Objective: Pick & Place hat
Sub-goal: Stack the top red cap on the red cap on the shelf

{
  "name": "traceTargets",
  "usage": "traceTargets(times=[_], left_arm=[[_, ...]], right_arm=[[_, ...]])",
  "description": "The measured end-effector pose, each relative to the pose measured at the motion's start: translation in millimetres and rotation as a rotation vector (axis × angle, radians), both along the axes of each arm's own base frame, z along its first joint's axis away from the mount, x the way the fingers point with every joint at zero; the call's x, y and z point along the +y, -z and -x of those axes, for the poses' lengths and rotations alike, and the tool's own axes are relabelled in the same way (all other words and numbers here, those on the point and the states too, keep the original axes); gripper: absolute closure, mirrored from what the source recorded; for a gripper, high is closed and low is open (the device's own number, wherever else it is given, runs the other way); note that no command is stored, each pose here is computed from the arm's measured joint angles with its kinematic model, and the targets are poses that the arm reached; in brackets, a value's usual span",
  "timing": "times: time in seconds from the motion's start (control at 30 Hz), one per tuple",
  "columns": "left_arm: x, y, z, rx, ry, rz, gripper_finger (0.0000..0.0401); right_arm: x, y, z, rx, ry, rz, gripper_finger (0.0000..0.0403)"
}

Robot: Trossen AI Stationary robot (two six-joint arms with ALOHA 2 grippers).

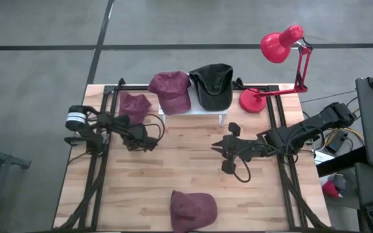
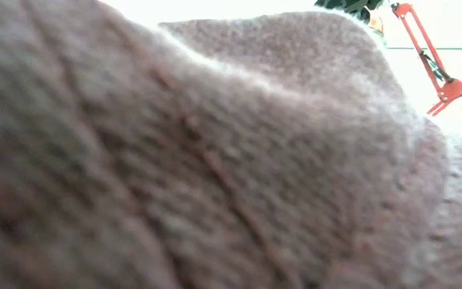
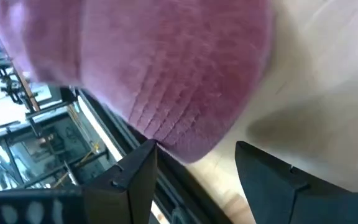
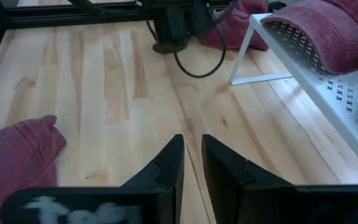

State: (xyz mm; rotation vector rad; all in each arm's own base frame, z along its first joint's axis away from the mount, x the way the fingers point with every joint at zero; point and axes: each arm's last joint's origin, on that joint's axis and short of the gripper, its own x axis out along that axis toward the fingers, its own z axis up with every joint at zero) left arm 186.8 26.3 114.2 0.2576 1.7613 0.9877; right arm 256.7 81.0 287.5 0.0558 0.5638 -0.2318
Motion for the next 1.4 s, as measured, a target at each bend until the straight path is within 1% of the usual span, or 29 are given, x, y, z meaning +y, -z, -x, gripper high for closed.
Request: traceTargets(times=[0.07, 0.13, 0.27, 0.3, 0.43, 0.6, 0.67, 0.77, 0.8, 0.9, 1.0, 1.27, 1.33, 1.4], left_arm=[[0, 4, -3, 0.018, 0.008, -0.001, 0.0194], [1, 5, -5, 0.027, 0.016, -0.026, 0.0194], [4, 3, -11, 0.005, 0.036, -0.140, 0.0196], [4, 1, -13, -0.003, 0.043, -0.163, 0.0198], [7, 0, -15, -0.005, 0.068, -0.193, 0.0221], [9, -1, -15, -0.002, 0.076, -0.220, 0.0277], [10, -1, -15, 0.000, 0.084, -0.232, 0.0310], [10, -3, -16, 0.009, 0.104, -0.254, 0.0373], [10, -4, -17, 0.008, 0.110, -0.263, 0.0383], [7, -10, -19, -0.001, 0.105, -0.265, 0.0387], [5, -20, -19, -0.011, 0.073, -0.273, 0.0394], [-6, -58, -15, -0.005, -0.012, -0.270, 0.0395], [-10, -68, -15, -0.020, -0.022, -0.269, 0.0395], [-15, -76, -18, -0.066, -0.026, -0.267, 0.0395]], right_arm=[[0, 0, 0, -0.001, 0.002, -0.002, 0.0351], [0, 0, 0, -0.002, 0.001, -0.003, 0.0351], [0, 0, 0, -0.004, 0.001, -0.004, 0.0351], [0, 0, 0, -0.005, 0.002, -0.004, 0.0351], [0, 0, 0, -0.006, 0.002, -0.004, 0.0351], [0, 0, 0, -0.007, 0.003, -0.007, 0.0351], [0, 0, 0, -0.007, 0.005, -0.010, 0.0351], [0, 0, 0, -0.008, 0.006, -0.010, 0.0351], [0, 0, 0, -0.008, 0.006, -0.010, 0.0351], [0, 0, 0, -0.008, 0.006, -0.010, 0.0351], [0, 0, 0, -0.008, 0.005, -0.011, 0.0351], [0, 0, 0, -0.007, 0.005, -0.011, 0.0351], [0, 0, 0, -0.006, 0.002, -0.007, 0.0351], [0, 0, 0, -0.005, -0.001, -0.005, 0.0351]])
